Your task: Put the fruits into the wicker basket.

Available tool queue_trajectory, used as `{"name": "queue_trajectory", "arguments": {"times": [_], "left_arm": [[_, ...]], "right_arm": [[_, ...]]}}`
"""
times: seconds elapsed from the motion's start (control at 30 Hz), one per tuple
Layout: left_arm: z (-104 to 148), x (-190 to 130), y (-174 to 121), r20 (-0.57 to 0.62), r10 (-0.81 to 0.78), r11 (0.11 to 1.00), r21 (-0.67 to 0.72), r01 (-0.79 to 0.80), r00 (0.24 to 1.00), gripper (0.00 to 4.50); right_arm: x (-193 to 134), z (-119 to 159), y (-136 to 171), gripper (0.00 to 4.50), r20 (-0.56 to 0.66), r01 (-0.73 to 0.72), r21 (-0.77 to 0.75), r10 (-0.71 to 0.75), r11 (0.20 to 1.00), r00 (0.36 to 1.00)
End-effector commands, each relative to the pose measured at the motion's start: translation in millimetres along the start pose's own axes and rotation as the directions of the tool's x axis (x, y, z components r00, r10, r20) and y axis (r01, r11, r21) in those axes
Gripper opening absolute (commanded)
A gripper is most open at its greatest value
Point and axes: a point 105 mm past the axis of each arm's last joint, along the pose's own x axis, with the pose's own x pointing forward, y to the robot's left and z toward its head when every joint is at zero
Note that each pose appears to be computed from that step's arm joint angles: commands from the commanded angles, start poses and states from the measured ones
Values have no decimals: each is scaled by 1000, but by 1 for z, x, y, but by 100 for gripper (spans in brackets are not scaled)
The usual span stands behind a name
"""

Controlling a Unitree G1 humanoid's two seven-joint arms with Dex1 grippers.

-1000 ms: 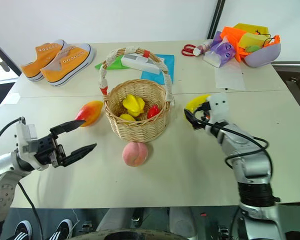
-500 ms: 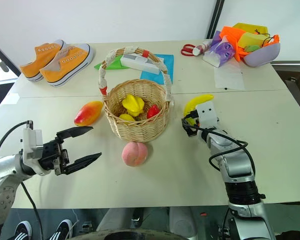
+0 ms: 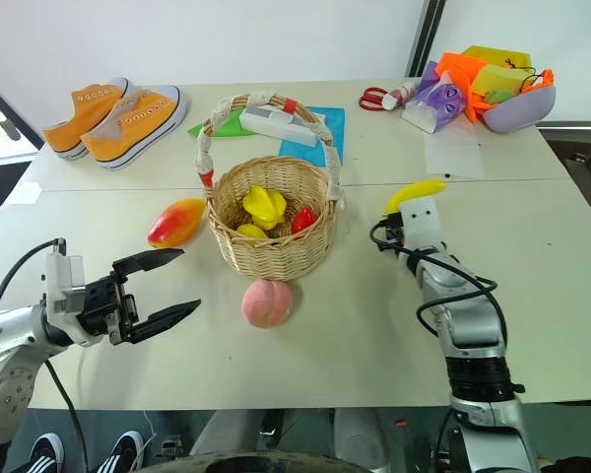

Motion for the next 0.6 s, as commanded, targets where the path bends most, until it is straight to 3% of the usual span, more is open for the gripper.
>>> {"name": "queue_trajectory", "arguments": {"times": [0.03,0.17,0.33,0.47,0.6], "left_arm": [[4,-5,10,30,53,999,1,-53,998,450],[-1,-9,17,31,79,997,-5,-79,996,450],[-3,-15,28,30,122,992,-3,-122,992,450],[-5,-16,29,29,132,991,-11,-131,991,450],[-7,-15,29,23,134,991,-10,-134,991,450]], "right_arm": [[-27,54,-2,55,300,-114,14,105,993,948],[-66,79,0,55,512,-234,-64,233,970,827],[-97,105,37,55,623,-306,-252,396,918,675],[-106,105,71,55,566,-423,-391,577,817,589],[-117,82,102,55,389,-613,-503,793,609,469]]}}
